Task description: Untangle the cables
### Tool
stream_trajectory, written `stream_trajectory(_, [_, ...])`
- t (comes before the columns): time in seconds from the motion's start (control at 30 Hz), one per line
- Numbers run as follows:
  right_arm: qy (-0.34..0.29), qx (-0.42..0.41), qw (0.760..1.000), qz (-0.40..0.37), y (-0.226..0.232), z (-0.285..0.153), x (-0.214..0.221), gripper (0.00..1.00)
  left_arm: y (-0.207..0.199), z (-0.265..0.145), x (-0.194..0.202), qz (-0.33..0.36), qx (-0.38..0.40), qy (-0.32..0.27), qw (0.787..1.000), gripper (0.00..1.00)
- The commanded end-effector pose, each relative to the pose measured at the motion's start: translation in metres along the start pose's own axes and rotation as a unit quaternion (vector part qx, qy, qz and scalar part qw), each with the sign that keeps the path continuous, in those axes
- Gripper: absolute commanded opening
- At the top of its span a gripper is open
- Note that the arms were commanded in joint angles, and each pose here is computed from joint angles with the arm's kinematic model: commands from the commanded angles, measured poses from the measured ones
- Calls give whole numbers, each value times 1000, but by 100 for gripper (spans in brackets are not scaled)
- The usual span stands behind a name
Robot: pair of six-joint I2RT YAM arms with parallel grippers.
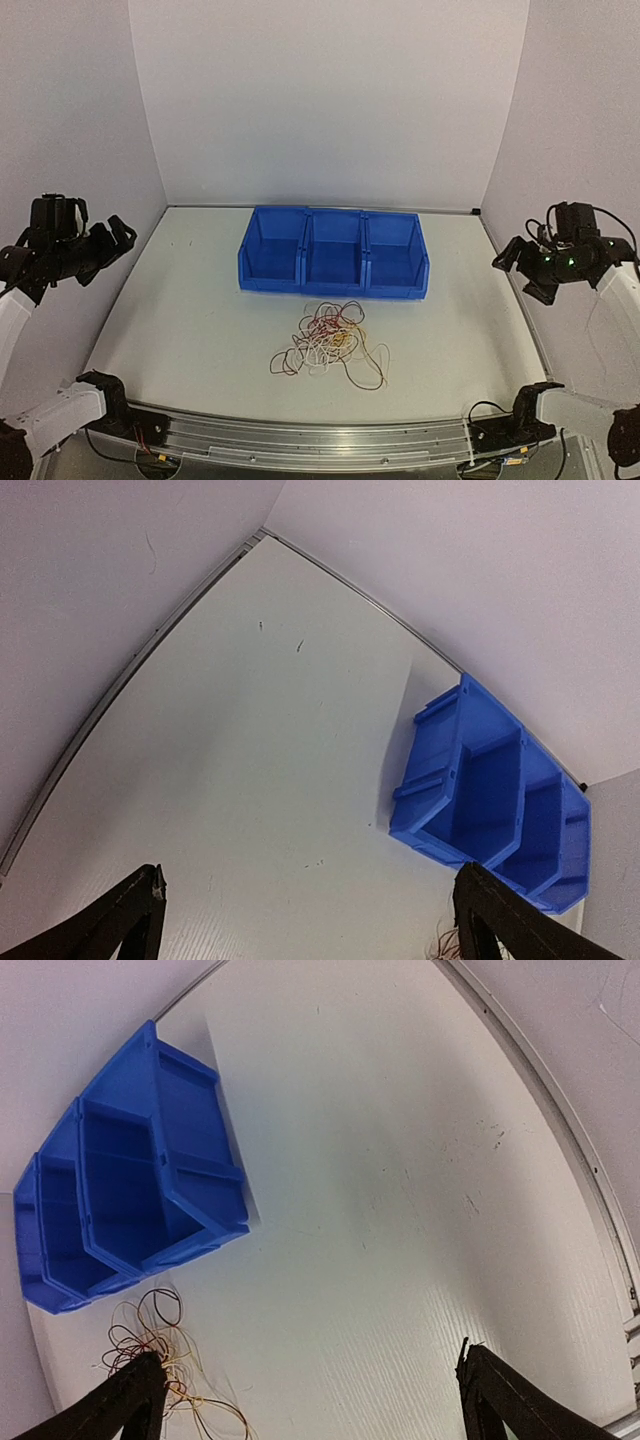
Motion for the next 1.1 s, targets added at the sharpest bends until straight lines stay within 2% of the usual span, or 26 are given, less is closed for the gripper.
stream_trajectory(0.0, [12, -49, 998, -24, 16, -9, 5, 98, -17, 10, 7, 8, 50, 27, 998, 100])
stream_trajectory(0.1, [63, -94, 993, -14, 32, -6, 16, 98, -32, 25, 14, -2, 98, 50, 994, 100])
stream_trajectory(0.23, [151, -140, 979, -11, 53, 7, 36, 98, -59, 44, 34, -12, 189, 91, 978, 99])
stream_trajectory(0.33, [178, -101, 971, -124, 71, 24, 76, 98, -81, 51, 53, 7, 200, 109, 974, 99])
stream_trajectory(0.4, [192, -78, 958, -200, 86, 34, 104, 98, -109, 52, 74, 40, 214, 126, 968, 100])
stream_trajectory(0.57, [221, -48, 928, -296, 112, 63, 153, 98, -170, 61, 134, 134, 224, 183, 948, 100])
stream_trajectory(0.8, [265, -29, 893, -364, 122, 92, 207, 88, -251, 42, 216, 246, 308, 230, 890, 100])
stream_trajectory(1.07, [301, -7, 871, -389, 101, 104, 242, 67, -294, 62, 281, 316, 284, 254, 869, 99])
Point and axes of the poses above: each gripper's point midway between its finger pads, its own z axis out along the fingers, its own y axis along the line the jaws close on, x = y × z, the point moved 2 cm from there along -z, back along the fingers, and after that the axes turned 7 degrees about z, right-handed, at the moved point
